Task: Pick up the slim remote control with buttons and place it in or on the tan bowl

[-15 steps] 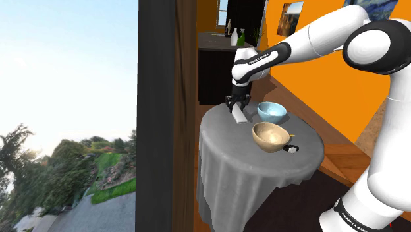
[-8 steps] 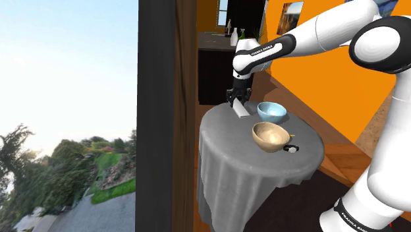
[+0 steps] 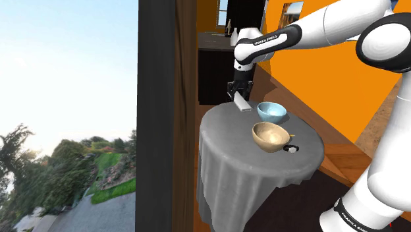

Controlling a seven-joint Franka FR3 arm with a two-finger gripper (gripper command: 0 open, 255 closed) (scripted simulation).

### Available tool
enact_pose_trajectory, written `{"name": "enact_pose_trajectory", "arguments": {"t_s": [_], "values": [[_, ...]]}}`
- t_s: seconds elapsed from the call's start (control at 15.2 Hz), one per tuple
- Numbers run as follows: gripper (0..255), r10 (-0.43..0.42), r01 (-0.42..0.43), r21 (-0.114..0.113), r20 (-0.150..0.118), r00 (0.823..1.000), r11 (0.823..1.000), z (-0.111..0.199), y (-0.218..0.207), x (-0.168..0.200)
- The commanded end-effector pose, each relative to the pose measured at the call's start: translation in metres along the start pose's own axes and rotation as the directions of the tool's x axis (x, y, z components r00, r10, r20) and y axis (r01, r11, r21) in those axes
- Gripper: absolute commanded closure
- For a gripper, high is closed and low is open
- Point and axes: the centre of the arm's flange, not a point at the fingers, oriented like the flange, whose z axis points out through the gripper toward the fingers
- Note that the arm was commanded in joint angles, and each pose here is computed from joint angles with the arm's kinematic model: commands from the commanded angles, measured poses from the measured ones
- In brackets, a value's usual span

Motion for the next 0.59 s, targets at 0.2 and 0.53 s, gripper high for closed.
{"name": "enact_pose_trajectory", "arguments": {"t_s": [0.2,0.53], "values": [[255,0.000,0.000,0.000,0.000,1.000,1.000,-0.010,0.016,-0.036],[255,0.000,0.000,0.000,0.000,1.000,1.000,-0.012,0.043,-0.096]]}}
